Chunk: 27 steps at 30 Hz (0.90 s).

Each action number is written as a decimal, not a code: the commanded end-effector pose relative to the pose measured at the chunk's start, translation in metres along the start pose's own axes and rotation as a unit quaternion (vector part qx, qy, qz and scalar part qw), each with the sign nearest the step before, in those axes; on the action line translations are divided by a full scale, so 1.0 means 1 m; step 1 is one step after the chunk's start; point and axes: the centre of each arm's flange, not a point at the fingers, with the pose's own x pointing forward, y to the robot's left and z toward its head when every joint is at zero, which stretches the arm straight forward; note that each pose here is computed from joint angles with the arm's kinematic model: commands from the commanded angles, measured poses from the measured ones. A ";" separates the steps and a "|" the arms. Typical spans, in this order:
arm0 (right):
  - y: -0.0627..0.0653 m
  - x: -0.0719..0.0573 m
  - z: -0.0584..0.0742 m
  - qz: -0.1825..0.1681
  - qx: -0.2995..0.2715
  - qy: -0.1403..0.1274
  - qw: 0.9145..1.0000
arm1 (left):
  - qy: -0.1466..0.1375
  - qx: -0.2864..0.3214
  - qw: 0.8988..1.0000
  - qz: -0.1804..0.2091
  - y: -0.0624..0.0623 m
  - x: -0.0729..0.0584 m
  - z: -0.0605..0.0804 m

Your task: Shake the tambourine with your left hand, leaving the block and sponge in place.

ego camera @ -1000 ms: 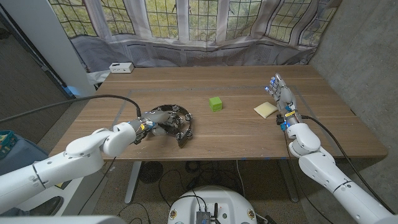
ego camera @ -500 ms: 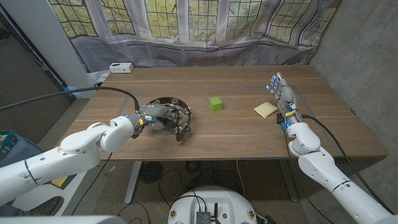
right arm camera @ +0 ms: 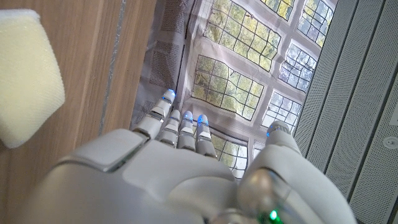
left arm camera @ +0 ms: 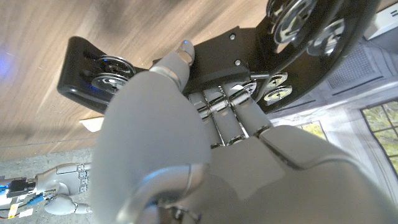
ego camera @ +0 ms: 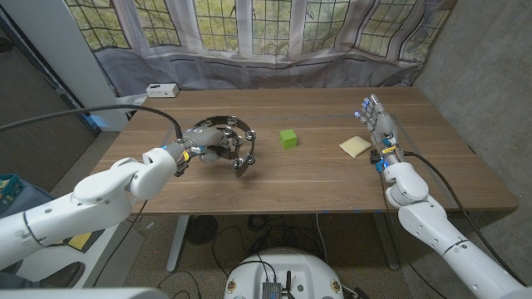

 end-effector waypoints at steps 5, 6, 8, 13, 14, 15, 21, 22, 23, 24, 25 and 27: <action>-0.006 0.000 0.006 0.000 0.003 -0.003 1.000 | 0.001 0.017 0.998 0.065 0.041 -0.001 0.006; -0.006 0.000 0.006 0.002 -0.001 -0.004 1.000 | 0.000 0.017 0.998 0.068 0.043 0.000 0.006; -0.008 -0.001 0.007 -0.002 0.003 -0.002 1.000 | -0.003 0.016 0.997 0.075 0.047 0.004 0.007; -0.009 0.000 0.008 -0.002 0.003 -0.002 1.000 | -0.020 0.011 0.995 0.094 0.055 0.017 0.010; -0.009 -0.001 0.009 -0.001 0.000 -0.002 1.000 | -0.024 0.011 0.995 0.099 0.057 0.019 0.012; -0.009 -0.001 0.009 0.001 -0.002 -0.003 1.000 | -0.028 0.009 0.994 0.103 0.058 0.022 0.013; -0.007 -0.004 0.009 -0.001 0.000 -0.002 1.000 | -0.047 -0.009 0.990 0.131 0.062 0.037 0.016; -0.007 -0.004 0.009 0.000 -0.002 -0.002 1.000 | -0.049 -0.013 0.990 0.134 0.063 0.039 0.017; -0.007 -0.004 0.009 0.001 -0.003 -0.002 1.000 | -0.051 -0.015 0.989 0.138 0.063 0.041 0.017; -0.007 -0.003 0.009 0.001 -0.003 -0.003 1.000 | -0.055 -0.022 0.988 0.144 0.064 0.045 0.018; -0.007 -0.003 0.009 0.001 -0.003 -0.003 1.000 | -0.055 -0.022 0.988 0.145 0.064 0.045 0.018; -0.007 -0.001 0.010 0.002 -0.004 -0.003 1.000 | -0.061 -0.030 0.986 0.149 0.064 0.051 0.020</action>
